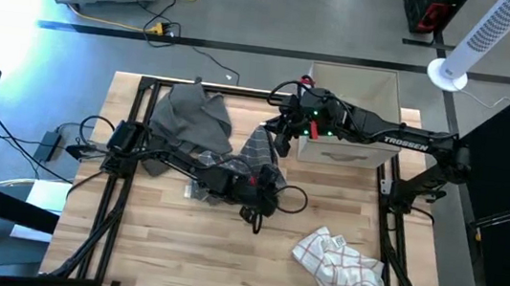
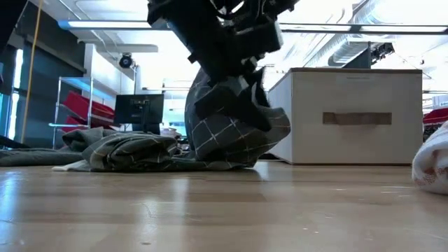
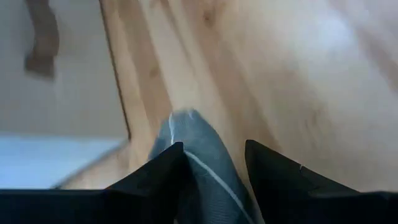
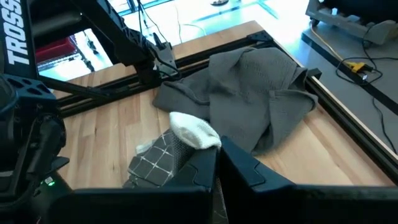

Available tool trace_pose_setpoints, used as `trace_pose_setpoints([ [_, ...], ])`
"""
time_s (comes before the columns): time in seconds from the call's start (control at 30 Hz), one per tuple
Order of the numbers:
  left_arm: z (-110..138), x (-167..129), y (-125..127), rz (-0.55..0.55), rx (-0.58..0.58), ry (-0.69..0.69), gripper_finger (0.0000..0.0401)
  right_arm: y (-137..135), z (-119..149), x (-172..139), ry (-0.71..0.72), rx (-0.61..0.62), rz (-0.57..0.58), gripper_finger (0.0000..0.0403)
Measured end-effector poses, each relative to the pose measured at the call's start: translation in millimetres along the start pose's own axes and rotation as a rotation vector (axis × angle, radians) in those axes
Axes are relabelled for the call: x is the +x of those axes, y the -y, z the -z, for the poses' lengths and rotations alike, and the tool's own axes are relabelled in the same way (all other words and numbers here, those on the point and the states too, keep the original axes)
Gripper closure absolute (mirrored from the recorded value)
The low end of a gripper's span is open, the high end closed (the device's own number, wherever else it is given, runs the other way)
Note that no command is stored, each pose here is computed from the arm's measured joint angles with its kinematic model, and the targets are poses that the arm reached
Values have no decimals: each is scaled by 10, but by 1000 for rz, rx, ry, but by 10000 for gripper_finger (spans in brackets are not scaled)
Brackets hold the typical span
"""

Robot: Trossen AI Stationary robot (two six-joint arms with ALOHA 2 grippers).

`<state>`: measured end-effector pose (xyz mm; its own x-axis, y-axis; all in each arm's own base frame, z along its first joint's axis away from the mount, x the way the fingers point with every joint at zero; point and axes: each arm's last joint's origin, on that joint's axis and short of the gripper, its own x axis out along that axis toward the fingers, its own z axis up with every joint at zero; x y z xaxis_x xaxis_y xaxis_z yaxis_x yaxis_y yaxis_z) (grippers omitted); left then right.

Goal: Fold towel
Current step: Fold the gray checkered towel

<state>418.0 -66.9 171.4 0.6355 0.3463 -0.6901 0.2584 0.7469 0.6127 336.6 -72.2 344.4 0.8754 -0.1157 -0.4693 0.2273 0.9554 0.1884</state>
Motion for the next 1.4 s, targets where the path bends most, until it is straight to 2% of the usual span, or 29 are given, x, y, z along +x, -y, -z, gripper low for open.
trace_pose_setpoints([
  [0.07, 50, 19, -26, 5, -41, -36, 284, -1, 0, 0, 0, 0, 0, 403],
  [0.2, 95, -13, -52, 46, -126, -126, 375, 0, 1, 0, -1, 0, 0, 403],
  [0.27, 61, -117, -85, 85, -163, -147, 392, 2, 12, 0, -12, 1, 2, 403],
  [0.4, -72, -545, -230, 158, -182, -145, 394, 8, 52, -1, -53, -9, 10, 403],
  [0.5, -147, -1039, -408, 201, -177, -108, 398, 11, 74, -25, -80, -24, 16, 403],
  [0.6, -135, -1575, -628, 249, -231, -48, 398, 9, 59, -115, -80, -42, 37, 403],
  [0.77, 75, -2463, -1043, 301, -445, 107, 399, -79, -39, -462, -11, -51, 32, 403],
  [0.97, 448, -3276, -1338, 406, -677, 334, 400, -399, -102, -1131, 99, -49, -109, 403],
  [1.13, 651, -3675, -1429, 461, -764, 465, 400, -611, -55, -1608, 149, -15, -242, 403],
  [1.23, 708, -3840, -1472, 529, -784, 570, 400, -708, -28, -1826, 177, 1, -327, 403],
  [1.3, 732, -3884, -1481, 568, -808, 588, 400, -765, -5, -1930, 189, 5, -362, 403],
  [1.4, 724, -3828, -1460, 538, -810, 559, 401, -842, 25, -1976, 204, -2, -337, 403],
])
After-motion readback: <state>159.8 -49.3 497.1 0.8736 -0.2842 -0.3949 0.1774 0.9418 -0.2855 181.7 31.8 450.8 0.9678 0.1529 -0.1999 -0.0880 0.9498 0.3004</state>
